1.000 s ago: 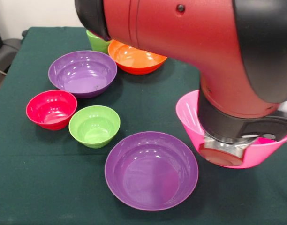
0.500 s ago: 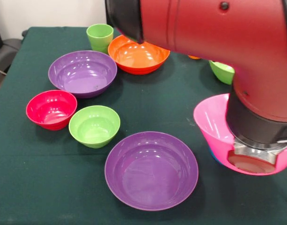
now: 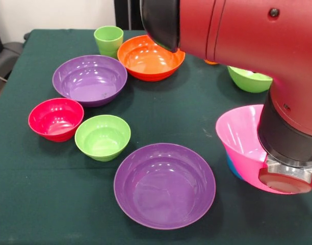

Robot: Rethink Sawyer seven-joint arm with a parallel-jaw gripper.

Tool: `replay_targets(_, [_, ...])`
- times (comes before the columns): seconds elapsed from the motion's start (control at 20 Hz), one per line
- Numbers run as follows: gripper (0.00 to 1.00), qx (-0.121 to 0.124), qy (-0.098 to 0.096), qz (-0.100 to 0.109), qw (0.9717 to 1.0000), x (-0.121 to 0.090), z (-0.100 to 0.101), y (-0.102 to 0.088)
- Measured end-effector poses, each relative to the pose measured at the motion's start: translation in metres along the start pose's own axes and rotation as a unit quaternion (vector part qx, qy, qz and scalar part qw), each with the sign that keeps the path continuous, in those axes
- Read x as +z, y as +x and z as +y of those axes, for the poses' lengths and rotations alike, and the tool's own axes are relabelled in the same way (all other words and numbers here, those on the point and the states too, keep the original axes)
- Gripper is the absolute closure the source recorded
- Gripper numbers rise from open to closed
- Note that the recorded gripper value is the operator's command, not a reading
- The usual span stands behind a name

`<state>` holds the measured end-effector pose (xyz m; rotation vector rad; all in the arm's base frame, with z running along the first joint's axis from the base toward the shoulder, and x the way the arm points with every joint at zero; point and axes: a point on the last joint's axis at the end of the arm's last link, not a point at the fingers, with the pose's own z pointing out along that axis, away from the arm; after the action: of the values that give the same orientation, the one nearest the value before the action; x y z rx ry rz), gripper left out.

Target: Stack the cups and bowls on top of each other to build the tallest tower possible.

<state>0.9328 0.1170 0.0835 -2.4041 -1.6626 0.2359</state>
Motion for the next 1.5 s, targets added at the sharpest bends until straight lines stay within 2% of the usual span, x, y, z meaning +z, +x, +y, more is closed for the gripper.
replay_targets(0.85, [1.00, -0.005, 0.007, -0.017, 0.9998, 0.016, -0.009, 0.006])
replay_targets(1.2, [1.00, -0.003, 0.004, -0.033, 0.9994, 0.017, -0.025, 0.017])
replay_targets(1.5, [1.00, 0.000, 0.002, -0.065, 0.9979, 0.025, -0.051, 0.029])
